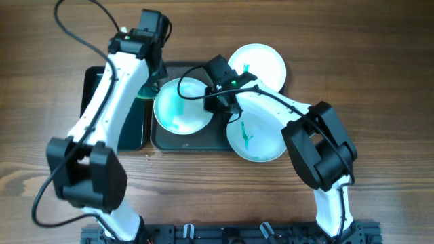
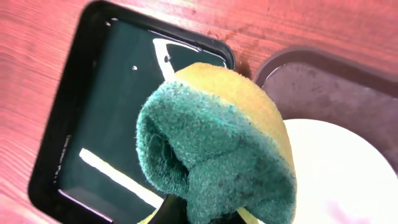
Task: Clean dirty plates on tray and stack at the side
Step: 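Scrub the left plate again with the sponge in the left gripper, then lift the cleaned plate with the right gripper and place it right of the tray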
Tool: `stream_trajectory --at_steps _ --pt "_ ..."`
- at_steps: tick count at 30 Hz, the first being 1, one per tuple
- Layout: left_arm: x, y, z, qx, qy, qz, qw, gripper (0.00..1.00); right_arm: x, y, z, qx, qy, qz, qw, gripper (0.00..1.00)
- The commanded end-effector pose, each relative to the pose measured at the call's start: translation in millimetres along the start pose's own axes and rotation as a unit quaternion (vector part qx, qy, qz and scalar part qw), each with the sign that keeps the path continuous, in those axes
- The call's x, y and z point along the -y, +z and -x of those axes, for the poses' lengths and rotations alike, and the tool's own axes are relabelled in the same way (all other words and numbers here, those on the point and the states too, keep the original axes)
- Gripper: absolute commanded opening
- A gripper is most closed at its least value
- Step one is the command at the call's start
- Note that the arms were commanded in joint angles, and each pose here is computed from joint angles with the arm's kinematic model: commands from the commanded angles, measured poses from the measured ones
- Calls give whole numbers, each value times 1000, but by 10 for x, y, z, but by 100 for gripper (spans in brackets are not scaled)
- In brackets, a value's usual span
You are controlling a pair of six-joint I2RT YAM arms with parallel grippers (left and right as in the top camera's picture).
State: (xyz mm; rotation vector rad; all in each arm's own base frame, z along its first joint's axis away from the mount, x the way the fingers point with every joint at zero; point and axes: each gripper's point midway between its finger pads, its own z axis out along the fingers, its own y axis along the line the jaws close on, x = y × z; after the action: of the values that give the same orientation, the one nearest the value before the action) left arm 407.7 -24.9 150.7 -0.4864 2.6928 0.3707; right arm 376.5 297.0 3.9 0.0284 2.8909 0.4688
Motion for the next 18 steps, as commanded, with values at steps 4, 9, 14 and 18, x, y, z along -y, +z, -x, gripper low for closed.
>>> stream_trajectory --at_steps 4,9,14,18 --pt "33 -179 12 -8 -23 -49 998 4 131 -367 204 45 -79 -58 994 4" --pt "244 -216 -102 -42 -11 -110 993 4 243 -1202 505 191 -135 -210 949 4" --pt "392 -266 -187 -67 -8 -155 986 4 -7 -2065 504 356 -225 -419 804 4" --pt "392 -266 -188 -67 -8 -154 986 4 -256 -2516 340 437 -230 -492 717 4"
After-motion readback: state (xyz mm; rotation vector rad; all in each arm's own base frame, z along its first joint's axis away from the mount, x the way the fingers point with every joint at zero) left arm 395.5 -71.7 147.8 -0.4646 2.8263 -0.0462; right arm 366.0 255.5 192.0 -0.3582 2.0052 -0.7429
